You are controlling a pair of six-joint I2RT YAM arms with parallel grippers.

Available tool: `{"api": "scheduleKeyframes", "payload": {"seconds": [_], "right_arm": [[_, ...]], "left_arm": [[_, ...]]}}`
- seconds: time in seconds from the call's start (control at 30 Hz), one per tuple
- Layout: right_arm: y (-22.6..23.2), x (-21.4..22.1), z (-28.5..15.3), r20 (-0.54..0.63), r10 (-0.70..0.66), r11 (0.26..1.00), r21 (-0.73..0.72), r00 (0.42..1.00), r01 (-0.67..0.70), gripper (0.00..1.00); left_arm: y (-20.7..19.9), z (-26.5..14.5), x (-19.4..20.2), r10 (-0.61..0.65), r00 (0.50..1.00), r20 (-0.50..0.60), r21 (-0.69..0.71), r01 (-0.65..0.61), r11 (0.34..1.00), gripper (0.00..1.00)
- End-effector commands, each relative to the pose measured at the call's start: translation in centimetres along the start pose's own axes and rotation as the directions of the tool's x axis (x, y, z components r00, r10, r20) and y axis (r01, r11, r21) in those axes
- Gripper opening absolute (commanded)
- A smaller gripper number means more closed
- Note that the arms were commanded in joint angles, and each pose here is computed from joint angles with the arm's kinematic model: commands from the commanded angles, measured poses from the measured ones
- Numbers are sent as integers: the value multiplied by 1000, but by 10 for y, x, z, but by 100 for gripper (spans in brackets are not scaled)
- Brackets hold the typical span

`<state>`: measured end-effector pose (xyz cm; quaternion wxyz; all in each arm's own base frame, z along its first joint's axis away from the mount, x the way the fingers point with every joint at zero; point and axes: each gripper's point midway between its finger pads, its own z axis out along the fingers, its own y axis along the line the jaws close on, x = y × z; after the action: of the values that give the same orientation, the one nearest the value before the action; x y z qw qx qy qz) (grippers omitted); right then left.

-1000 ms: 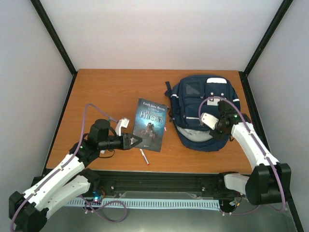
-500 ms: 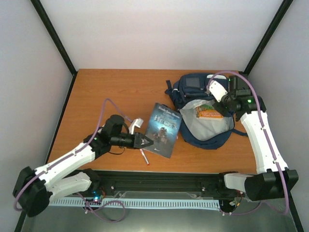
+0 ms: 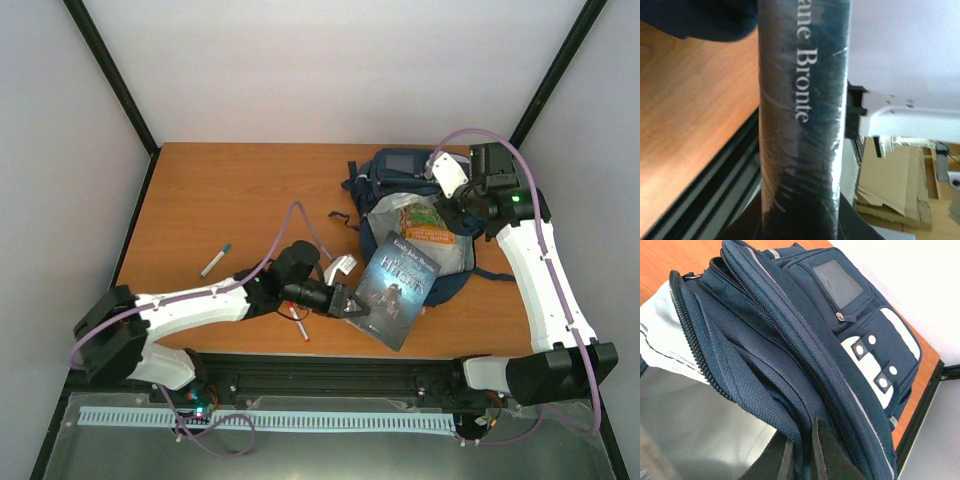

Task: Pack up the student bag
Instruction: Place the book in the student bag.

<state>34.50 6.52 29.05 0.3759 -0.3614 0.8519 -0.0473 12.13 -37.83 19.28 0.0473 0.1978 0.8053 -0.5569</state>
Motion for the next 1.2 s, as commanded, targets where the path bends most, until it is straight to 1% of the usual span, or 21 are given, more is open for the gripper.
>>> {"api": "scheduleKeyframes", "payload": {"seconds": [0.0,0.07,0.3,0.43,0.57,0.83,0.93,1.17], "right_arm": [[-2,-41,-44,200,11,999,27,980,-17,3],[5,-39,-49,211,12,1000,13,977,-16,3],[21,-31,-54,220,20,999,-36,975,-12,3],[27,-30,-56,227,26,998,-59,974,-12,3],[27,-32,-61,239,23,998,-55,971,-10,3],[30,-35,-67,260,42,997,-74,965,-24,3],[36,-34,-67,267,48,995,-97,963,-23,3],[49,-33,-68,286,38,988,-152,957,6,3]], "left_arm": [[-52,4,-54,120,979,164,109,-139,984,1],[-51,14,-61,119,980,159,109,-137,985,1],[-60,42,-85,94,984,152,197,-123,973,1],[-55,53,-100,74,982,176,183,-106,977,1],[-43,58,-115,44,980,194,157,-75,985,1],[6,69,-132,-108,963,248,103,85,991,1],[15,75,-141,-119,957,264,106,94,990,1],[23,83,-176,-117,944,309,139,77,987,1]]}}
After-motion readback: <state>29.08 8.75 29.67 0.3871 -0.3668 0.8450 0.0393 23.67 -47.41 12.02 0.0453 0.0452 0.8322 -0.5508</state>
